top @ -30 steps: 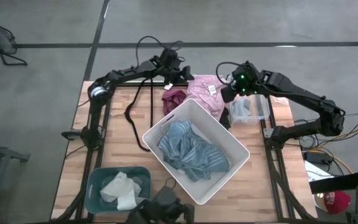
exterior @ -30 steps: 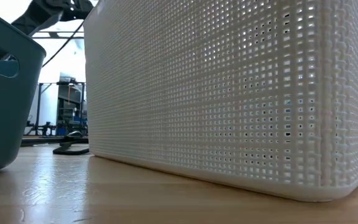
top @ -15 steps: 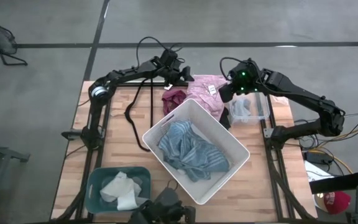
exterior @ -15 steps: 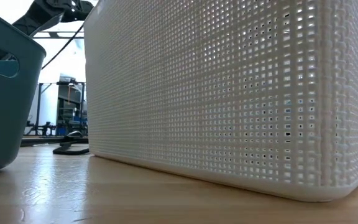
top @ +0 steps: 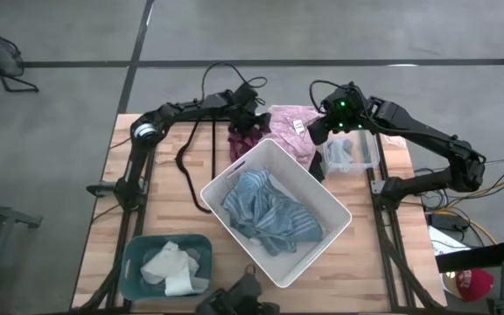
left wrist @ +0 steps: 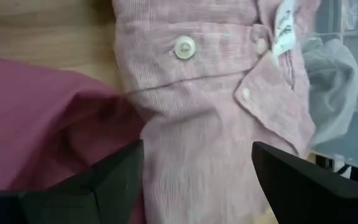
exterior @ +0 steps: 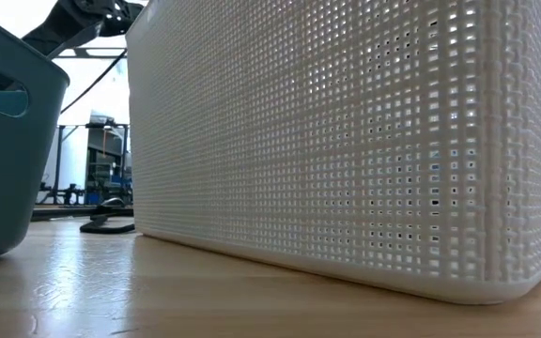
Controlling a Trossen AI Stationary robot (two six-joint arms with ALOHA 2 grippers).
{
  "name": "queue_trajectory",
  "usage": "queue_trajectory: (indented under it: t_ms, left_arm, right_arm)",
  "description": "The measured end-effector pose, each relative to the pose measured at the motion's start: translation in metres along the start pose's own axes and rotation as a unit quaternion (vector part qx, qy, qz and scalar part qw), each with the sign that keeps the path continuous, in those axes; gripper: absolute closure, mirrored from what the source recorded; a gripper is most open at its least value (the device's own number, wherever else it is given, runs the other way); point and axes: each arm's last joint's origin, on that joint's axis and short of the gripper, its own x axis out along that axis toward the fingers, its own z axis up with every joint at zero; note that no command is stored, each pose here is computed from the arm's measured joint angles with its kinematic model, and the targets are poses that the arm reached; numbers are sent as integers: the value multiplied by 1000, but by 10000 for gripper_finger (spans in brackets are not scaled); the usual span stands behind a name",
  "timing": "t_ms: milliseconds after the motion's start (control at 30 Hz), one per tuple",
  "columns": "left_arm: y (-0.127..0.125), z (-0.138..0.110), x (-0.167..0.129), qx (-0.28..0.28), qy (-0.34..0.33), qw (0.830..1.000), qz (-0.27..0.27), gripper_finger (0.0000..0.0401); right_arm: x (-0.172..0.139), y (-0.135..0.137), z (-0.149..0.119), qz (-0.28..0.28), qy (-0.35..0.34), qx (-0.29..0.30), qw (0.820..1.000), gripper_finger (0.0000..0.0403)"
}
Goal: Pick & Place Cloths
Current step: Put the pink shirt into the white bin
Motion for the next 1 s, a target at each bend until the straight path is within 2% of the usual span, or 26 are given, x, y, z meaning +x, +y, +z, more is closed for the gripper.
queue_trajectory:
  t_ms: [100, 167, 300, 433, 667, 800, 1000]
  left_arm:
    - [6, 2, 17, -8, -3, 1000, -12, 98]
    - [13, 2, 30, -34, 13, 999, -27, 98]
    - [24, 0, 47, -63, 26, 998, -16, 98]
    - [23, 7, 44, -46, 5, 998, -33, 98]
    - [23, 8, 42, 8, 44, 996, -79, 105]
    - [23, 7, 42, 16, 54, 995, -87, 159]
    - [30, 2, 44, 43, 61, 995, -65, 323]
  right_arm:
    - [2, -2, -2, -4, 4, -2, 1000, 175]
    - [4, -3, -3, -6, 8, -9, 1000, 182]
    - [8, -5, -7, -11, 17, -17, 1000, 193]
    - [11, -8, -10, -13, 23, -15, 1000, 204]
    - [12, -12, -9, -18, 22, -9, 1000, 223]
    - [12, -15, -7, -22, 17, -3, 1000, 235]
    - [12, -17, -4, -23, 7, 1, 1000, 255]
